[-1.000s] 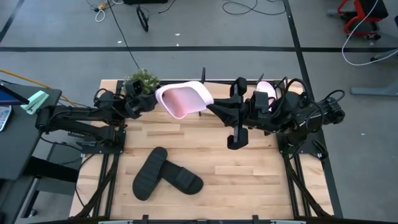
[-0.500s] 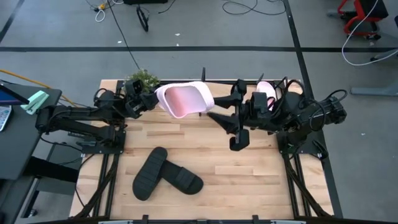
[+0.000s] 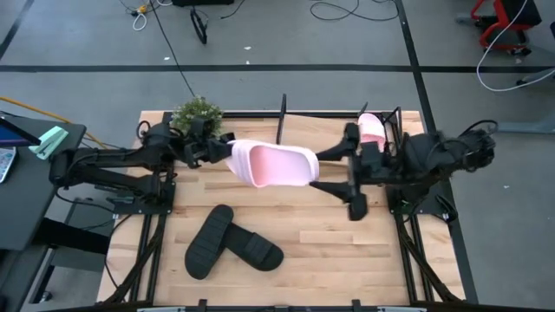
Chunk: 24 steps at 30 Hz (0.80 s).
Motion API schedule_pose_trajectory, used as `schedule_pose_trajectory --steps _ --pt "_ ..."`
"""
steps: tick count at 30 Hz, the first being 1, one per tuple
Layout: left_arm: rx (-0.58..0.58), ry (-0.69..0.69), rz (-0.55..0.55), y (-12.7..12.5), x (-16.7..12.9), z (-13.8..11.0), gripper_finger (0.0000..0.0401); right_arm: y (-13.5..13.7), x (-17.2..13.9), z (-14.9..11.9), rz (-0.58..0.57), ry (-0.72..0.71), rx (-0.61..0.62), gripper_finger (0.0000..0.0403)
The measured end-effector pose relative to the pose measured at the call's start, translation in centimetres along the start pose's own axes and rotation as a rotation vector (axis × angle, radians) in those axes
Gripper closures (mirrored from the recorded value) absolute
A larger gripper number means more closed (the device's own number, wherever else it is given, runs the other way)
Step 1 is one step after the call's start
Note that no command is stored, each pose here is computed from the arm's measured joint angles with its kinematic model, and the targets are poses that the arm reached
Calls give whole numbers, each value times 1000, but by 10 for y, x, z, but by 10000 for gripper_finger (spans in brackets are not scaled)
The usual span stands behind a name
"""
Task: Pick and place slides into the shelf
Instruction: Put the pink slide on the shelf
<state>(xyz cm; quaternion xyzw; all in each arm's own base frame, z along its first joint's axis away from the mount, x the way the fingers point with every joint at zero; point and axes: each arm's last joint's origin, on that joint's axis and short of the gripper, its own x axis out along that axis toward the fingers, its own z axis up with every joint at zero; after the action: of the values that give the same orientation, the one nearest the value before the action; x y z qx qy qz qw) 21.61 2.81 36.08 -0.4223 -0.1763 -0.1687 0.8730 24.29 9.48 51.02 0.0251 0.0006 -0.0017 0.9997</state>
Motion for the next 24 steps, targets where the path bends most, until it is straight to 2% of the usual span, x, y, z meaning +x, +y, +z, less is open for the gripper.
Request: schedule_pose_trajectory --steps 3,9,13,17,20,24 --pt "-77 62 4 7 -4 7 353 3 -23 1 7 52 -34 139" --pt "-174 168 114 30 -17 22 353 11 -49 -8 -73 161 -138 160" --pt "-187 184 181 44 -28 36 353 17 -54 -10 -105 177 -215 169" --pt "-253 200 227 61 -34 48 352 23 -47 -25 -96 272 -333 174" --pt "-281 249 224 72 -27 53 352 23 -47 -33 -96 340 -399 174" --pt "-330 383 182 88 -4 58 353 24 -45 -41 -83 407 -515 172"
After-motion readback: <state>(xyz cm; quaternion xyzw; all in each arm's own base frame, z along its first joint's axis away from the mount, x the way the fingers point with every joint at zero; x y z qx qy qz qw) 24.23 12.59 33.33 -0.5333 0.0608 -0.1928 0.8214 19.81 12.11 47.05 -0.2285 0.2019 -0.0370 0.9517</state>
